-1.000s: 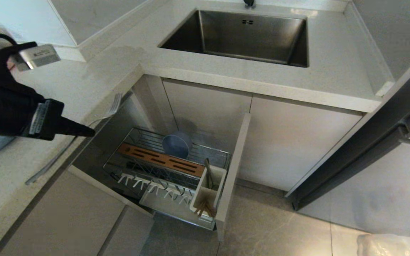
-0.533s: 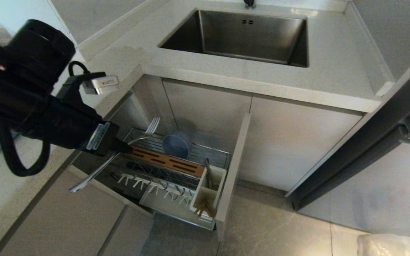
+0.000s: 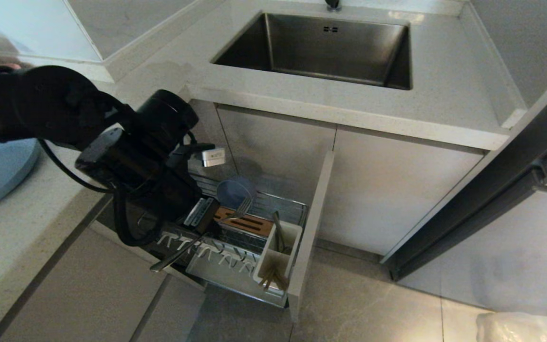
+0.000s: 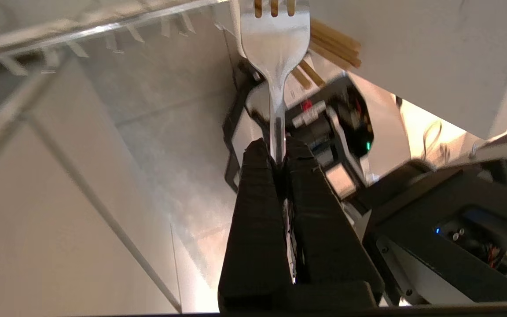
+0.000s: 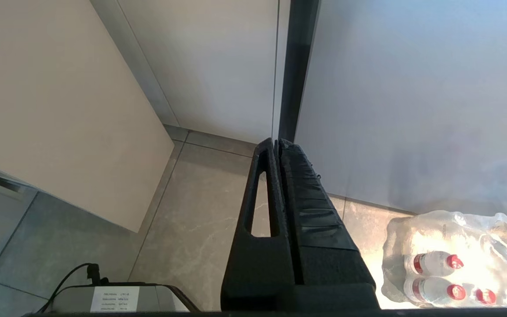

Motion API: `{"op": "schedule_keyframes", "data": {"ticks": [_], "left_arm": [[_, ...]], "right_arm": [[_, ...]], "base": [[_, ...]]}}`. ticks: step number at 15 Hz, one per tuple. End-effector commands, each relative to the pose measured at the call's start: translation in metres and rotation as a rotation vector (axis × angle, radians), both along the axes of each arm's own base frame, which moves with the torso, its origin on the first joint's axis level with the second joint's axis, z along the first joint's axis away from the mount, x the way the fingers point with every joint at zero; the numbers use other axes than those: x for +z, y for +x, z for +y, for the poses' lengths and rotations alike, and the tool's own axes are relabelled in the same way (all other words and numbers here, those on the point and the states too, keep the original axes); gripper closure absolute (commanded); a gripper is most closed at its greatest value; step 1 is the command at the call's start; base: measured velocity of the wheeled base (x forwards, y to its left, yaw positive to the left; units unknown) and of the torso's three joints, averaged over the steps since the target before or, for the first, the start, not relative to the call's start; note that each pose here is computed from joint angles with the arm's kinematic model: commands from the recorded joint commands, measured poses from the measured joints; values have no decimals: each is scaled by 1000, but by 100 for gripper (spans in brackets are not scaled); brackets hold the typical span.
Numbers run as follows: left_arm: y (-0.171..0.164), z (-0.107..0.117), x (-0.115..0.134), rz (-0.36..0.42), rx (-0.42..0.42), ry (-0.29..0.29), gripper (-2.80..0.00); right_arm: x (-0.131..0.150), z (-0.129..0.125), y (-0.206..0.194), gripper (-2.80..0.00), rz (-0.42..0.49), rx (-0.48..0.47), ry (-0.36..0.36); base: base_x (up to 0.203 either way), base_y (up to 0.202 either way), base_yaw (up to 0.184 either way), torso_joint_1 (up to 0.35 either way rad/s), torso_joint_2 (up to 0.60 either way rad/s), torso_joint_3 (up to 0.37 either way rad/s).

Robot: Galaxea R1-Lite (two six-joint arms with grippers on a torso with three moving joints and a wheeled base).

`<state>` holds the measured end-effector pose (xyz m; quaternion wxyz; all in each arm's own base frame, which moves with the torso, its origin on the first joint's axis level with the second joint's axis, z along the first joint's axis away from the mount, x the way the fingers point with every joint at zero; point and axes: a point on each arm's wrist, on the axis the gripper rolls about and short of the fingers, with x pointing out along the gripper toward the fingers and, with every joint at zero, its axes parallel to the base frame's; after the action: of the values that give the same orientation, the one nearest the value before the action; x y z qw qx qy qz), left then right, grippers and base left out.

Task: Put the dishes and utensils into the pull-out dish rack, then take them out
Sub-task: Pick up the fork and place it in the cupboard

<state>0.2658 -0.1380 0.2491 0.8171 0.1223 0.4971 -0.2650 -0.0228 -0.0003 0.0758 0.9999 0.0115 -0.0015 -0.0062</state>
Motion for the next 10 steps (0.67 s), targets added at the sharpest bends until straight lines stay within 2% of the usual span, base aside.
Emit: {"op": "schedule_keyframes", "data": {"ticks": [1, 5, 9, 10], "left_arm": [[11, -13, -22, 68, -21, 35, 0], [27, -31, -49, 128, -46, 77, 0], [38, -60, -76, 93, -51, 242, 0], [42, -64, -81, 94, -53, 258, 0]], "right_arm": [[0, 0, 0, 0, 1, 0, 0], [0, 0, 0, 0, 0, 0, 0], [0, 0, 0, 0, 0, 0, 0], [0, 0, 0, 0, 1, 0, 0]], "base": [[0, 0, 0, 0, 0, 0], [0, 0, 0, 0, 0, 0], [0, 0, 0, 0, 0, 0], [0, 0, 0, 0, 0, 0]]}}
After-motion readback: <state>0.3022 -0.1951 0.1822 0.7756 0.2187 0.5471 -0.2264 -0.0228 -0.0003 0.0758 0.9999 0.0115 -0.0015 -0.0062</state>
